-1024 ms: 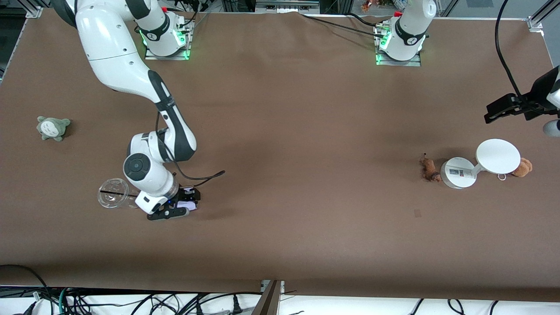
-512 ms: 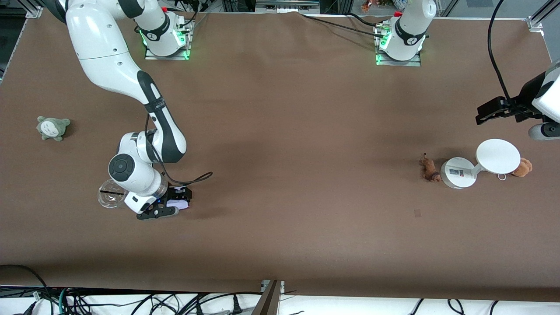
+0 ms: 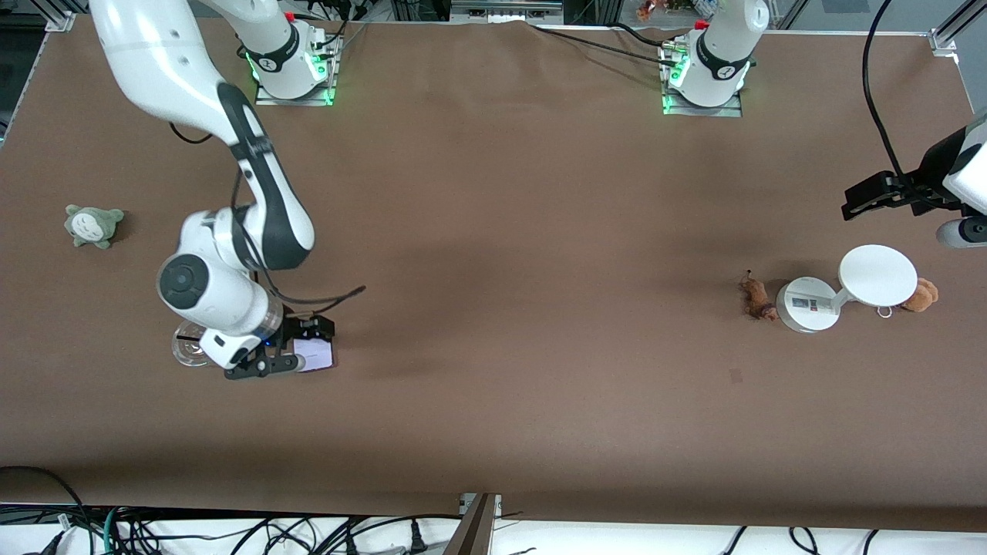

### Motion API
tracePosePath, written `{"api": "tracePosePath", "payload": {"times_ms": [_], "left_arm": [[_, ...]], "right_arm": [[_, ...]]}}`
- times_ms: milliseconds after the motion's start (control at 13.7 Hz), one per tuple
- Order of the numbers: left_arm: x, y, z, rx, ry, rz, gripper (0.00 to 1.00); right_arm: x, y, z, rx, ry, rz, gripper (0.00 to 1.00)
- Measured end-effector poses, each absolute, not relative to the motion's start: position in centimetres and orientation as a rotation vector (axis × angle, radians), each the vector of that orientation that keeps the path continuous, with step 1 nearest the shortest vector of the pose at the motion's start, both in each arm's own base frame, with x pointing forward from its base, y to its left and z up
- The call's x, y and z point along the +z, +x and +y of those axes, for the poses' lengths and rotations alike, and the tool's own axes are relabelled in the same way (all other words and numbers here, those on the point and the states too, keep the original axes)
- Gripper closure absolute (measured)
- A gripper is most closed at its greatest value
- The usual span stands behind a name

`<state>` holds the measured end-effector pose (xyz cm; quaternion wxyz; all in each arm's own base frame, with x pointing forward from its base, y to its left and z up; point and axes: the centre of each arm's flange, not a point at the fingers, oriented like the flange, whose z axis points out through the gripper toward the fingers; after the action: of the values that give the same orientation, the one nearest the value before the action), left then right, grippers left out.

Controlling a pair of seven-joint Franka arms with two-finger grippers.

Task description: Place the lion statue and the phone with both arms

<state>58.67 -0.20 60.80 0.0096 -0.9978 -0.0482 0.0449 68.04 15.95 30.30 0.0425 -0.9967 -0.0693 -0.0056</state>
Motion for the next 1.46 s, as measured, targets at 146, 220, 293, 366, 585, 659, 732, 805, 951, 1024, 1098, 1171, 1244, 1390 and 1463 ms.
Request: {"api": "tracePosePath", "payload": {"times_ms": [146, 220, 293, 366, 585, 659, 732, 805, 951, 1024, 1098, 1171, 1244, 1390, 1463], "left_arm": [[60.8, 58.7, -0.2, 0.140, -3.116, -0.151, 0.00], [60.8, 58.7, -0.2, 0.140, -3.116, -0.151, 0.00], [60.8, 58.7, -0.2, 0.140, -3.116, -0.151, 0.00], [60.8, 58.7, -0.2, 0.140, -3.116, -0.151, 0.00], [60.8, 58.7, -0.2, 0.140, -3.116, -0.151, 0.00], [60.8, 58.7, -0.2, 0.140, -3.116, -0.151, 0.00], [60.8, 58.7, -0.2, 0.140, -3.116, -0.151, 0.00], [60.8, 58.7, -0.2, 0.140, -3.116, -0.151, 0.00], [60.8, 58.7, -0.2, 0.140, -3.116, -0.151, 0.00], [60.8, 58.7, -0.2, 0.140, -3.116, -0.151, 0.00], [60.8, 58.7, -0.2, 0.140, -3.116, -0.151, 0.00], [60.8, 58.7, -0.2, 0.140, -3.116, -0.151, 0.00], [60.8, 58.7, -0.2, 0.140, -3.116, -0.151, 0.00], [60.8, 58.7, -0.2, 0.139, -3.116, -0.151, 0.00], [60.8, 58.7, -0.2, 0.139, -3.116, -0.151, 0.00]], "right_arm": [[36.3, 66.3, 16.5, 0.050, -3.041, -0.196, 0.01], [39.3, 65.4, 16.5, 0.072, -3.036, -0.196, 0.01], [42.3, 64.3, 16.2, 0.091, -3.032, -0.195, 0.01], [45.1, 63.2, 15.7, 0.104, -3.029, -0.188, 0.00], [52.0, 59.9, 13.6, 0.139, -3.027, -0.105, 0.00], [53.9, 58.8, 13.0, 0.145, -3.030, -0.091, 0.00], [55.7, 57.7, 12.5, 0.143, -3.038, -0.088, 0.00], [57.3, 56.7, 11.9, 0.135, -3.049, -0.089, 0.00], [59.7, 55.2, 11.2, 0.103, -3.068, -0.094, 0.00], [60.3, 54.8, 10.9, 0.089, -3.082, -0.096, 0.00], [60.5, 54.6, 10.7, 0.083, -3.090, -0.096, 0.00], [60.6, 54.4, 10.6, 0.090, -3.094, -0.097, 0.00], [60.5, 54.3, 10.5, 0.107, -3.097, -0.096, 0.00], [60.6, 54.3, 10.1, 0.118, -3.100, -0.085, 0.00], [60.6, 54.3, 9.8, 0.116, -3.100, -0.078, 0.00]]}}
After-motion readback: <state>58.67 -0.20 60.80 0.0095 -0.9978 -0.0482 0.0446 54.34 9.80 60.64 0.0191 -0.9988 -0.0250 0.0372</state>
